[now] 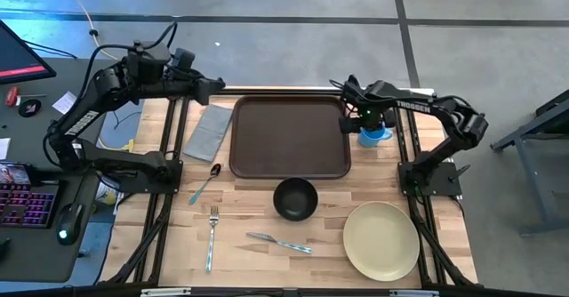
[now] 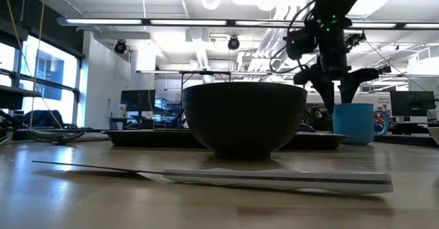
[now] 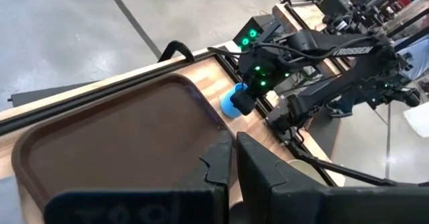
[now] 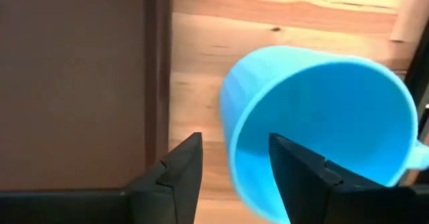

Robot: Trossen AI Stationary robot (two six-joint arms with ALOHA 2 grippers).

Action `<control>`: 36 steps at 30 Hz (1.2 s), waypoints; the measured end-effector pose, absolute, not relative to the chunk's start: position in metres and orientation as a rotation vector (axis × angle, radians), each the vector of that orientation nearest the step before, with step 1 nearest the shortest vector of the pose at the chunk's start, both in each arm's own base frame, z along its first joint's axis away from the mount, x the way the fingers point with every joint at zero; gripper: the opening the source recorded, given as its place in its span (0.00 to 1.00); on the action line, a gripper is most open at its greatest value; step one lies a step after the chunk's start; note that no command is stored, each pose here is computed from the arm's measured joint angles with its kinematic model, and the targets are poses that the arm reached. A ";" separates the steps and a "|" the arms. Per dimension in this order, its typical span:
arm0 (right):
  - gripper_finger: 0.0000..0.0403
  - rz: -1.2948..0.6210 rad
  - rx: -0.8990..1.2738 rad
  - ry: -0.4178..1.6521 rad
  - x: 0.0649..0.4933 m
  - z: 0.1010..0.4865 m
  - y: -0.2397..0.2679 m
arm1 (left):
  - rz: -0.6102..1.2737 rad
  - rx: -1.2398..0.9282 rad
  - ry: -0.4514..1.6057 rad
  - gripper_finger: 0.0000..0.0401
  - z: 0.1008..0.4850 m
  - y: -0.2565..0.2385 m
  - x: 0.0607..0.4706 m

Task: Set up tray
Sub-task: Put the blue cup on the brown tray

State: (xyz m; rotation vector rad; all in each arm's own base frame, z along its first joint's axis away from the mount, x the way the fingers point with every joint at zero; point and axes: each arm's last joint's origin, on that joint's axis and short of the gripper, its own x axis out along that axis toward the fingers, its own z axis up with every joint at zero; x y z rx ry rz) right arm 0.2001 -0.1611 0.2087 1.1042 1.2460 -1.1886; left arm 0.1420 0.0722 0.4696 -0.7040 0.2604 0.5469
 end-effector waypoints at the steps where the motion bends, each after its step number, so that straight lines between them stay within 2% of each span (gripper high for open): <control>1: 0.37 -1.182 1.103 1.247 0.199 0.207 -0.162 | 0.545 -0.705 0.252 0.14 0.470 0.073 0.144; 5: 0.27 -1.166 1.060 1.270 0.195 0.205 -0.166 | 0.541 -0.725 0.242 0.14 0.470 0.075 0.148; 11: 0.03 -1.098 1.017 1.307 0.194 0.210 -0.168 | 0.542 -0.731 0.242 0.14 0.470 0.075 0.148; 16: 0.02 -1.042 0.955 1.227 0.206 0.236 -0.177 | 0.543 -0.731 0.242 0.14 0.470 0.075 0.149; 22: 0.01 -0.975 0.860 1.001 0.234 0.281 -0.194 | 0.574 -0.723 0.234 0.14 0.470 0.076 0.148; 26: 0.01 -0.932 0.826 0.941 0.259 0.292 -0.210 | 0.596 -0.718 0.227 0.14 0.470 0.077 0.148; 30: 0.01 -0.870 0.790 1.028 0.291 0.281 -0.226 | 0.595 -0.718 0.227 0.14 0.470 0.077 0.148; 36: 0.00 -0.891 0.715 1.246 0.323 0.253 -0.240 | 0.566 -0.740 0.232 0.14 0.470 0.076 0.148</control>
